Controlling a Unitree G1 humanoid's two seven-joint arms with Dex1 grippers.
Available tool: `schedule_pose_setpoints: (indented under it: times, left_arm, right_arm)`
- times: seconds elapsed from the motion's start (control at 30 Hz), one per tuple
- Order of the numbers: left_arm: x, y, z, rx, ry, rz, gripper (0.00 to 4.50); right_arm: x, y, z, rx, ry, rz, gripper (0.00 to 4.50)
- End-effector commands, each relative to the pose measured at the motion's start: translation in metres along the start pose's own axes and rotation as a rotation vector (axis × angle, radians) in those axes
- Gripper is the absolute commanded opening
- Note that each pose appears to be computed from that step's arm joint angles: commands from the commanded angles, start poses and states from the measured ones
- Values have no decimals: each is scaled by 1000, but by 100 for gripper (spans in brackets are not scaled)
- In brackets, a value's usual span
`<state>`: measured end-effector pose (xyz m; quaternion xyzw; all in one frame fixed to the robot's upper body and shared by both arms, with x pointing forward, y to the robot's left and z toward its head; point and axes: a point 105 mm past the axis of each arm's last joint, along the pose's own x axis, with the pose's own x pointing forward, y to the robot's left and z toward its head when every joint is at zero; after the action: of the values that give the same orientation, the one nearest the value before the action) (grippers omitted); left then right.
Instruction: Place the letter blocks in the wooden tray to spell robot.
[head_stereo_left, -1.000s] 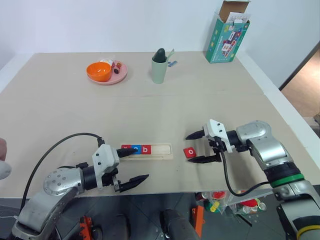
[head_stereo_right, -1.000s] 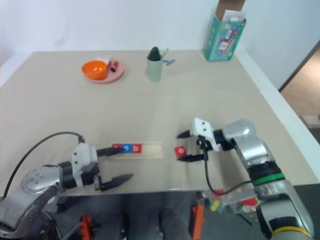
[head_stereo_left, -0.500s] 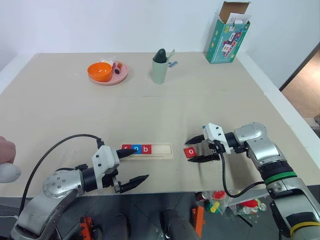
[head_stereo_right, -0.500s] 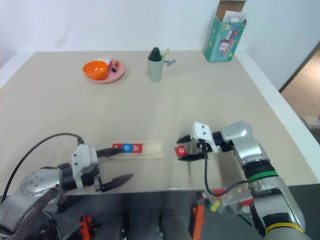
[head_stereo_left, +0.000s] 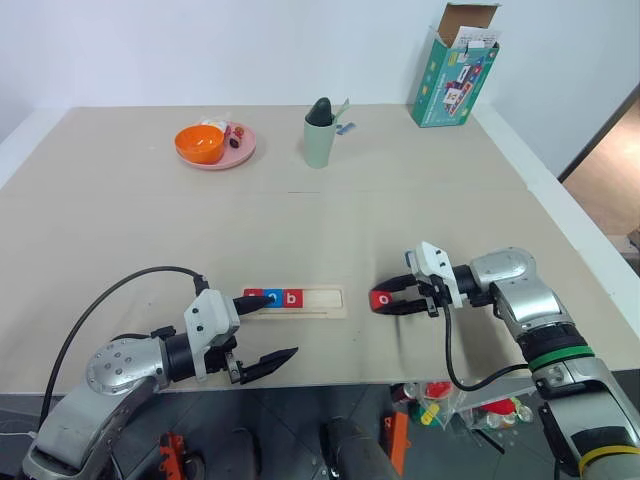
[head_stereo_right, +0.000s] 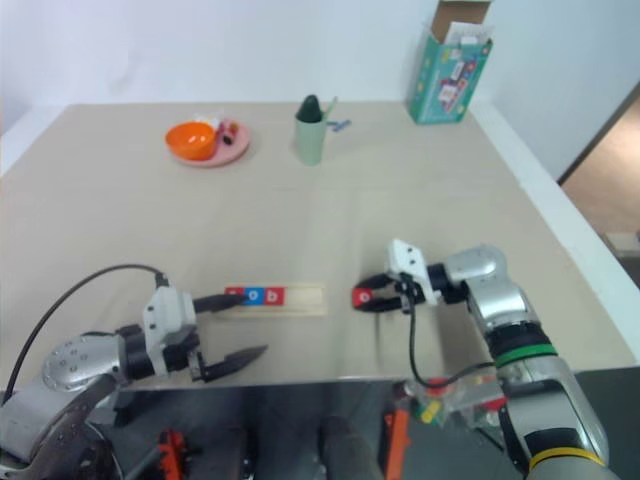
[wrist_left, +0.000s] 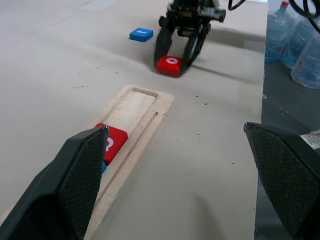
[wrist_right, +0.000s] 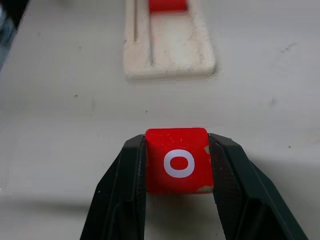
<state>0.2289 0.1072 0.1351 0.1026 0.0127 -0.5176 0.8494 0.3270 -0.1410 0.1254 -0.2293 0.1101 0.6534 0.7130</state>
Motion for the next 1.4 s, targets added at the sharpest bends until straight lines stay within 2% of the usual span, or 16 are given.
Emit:
schedule_pose_setpoints:
  times: [0.03, 0.13, 0.23, 0.37, 0.57, 0.87, 1.4]
  left_arm:
    - [-4, 10, 4, 6, -18, 62, 450]
    - [-9, 20, 4, -17, -33, 117, 450]
    - [-12, 26, 3, -28, -39, 147, 450]
    - [-14, 27, 3, -32, -38, 159, 450]
    - [-15, 26, 1, -29, -29, 166, 450]
    - [-16, 22, -2, -29, -18, 169, 450]
    - [-13, 21, 2, -23, -43, 153, 450]
  right_arm:
    - [10, -4, 47, -34, -96, -31, 121]
    - [34, -2, 62, -70, -92, -44, 121]
    - [67, 1, 61, -97, -41, -48, 121]
    - [80, 2, 60, -107, -3, -33, 121]
    - [85, 3, 56, -116, 27, -9, 121]
    - [75, 5, 62, -92, 6, -8, 121]
    - [82, 2, 42, -61, 53, -55, 121]
